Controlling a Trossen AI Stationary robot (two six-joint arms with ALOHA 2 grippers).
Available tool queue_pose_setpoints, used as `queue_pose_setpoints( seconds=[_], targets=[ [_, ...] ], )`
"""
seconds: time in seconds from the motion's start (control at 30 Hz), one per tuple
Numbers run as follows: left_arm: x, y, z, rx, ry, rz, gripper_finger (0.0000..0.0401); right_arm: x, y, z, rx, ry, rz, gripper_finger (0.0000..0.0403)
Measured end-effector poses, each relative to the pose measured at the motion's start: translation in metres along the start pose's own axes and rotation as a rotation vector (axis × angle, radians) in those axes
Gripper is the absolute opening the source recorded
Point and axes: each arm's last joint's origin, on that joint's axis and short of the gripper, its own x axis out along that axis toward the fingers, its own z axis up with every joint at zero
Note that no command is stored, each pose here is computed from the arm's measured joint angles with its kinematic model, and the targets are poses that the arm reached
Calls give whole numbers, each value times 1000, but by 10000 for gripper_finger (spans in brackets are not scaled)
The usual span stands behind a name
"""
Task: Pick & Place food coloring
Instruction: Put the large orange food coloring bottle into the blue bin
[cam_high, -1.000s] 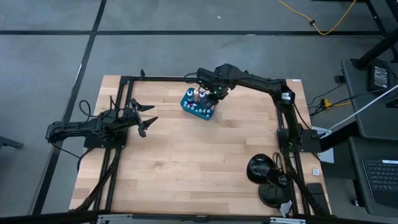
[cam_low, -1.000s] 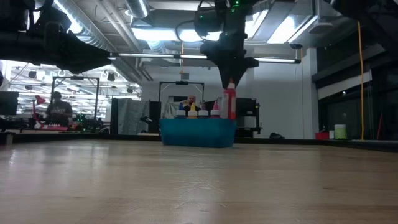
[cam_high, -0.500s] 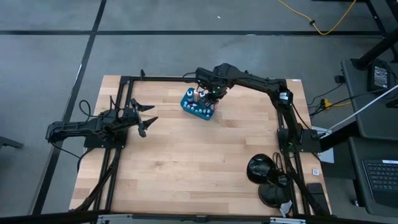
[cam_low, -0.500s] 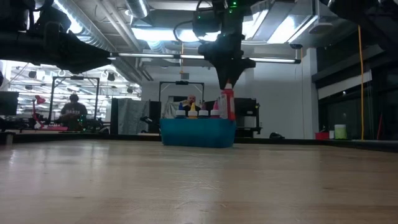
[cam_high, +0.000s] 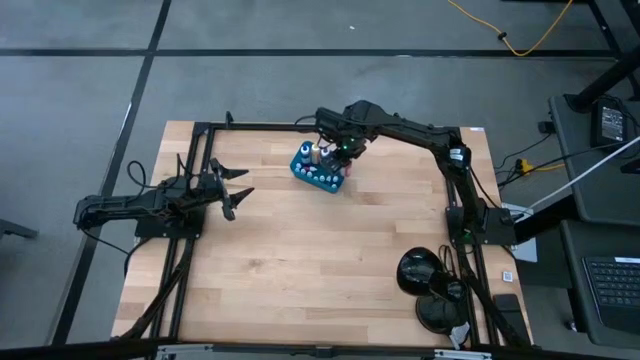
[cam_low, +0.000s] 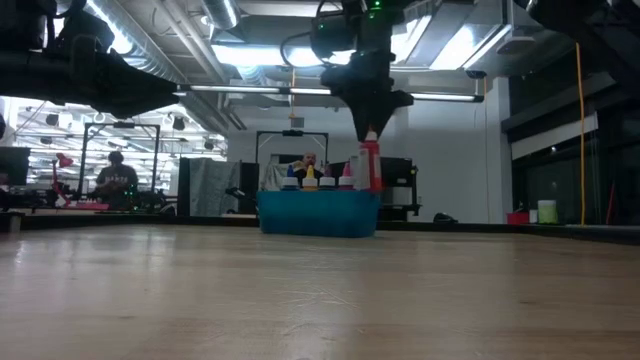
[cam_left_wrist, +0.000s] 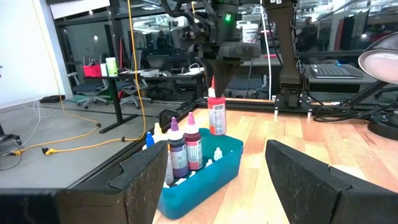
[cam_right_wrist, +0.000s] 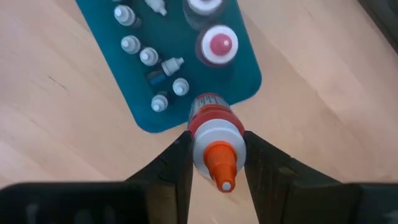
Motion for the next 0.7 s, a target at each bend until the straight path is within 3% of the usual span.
queue_pose_setpoints(
  seconds=[0.27,0.7],
  targets=[
    [0,0,0,0,0,0,267,1,-1,7,-1,-48,21,122],
    [0,0,0,0,0,0,267,33,1,19,-47,-16,-8,122]
  ],
)
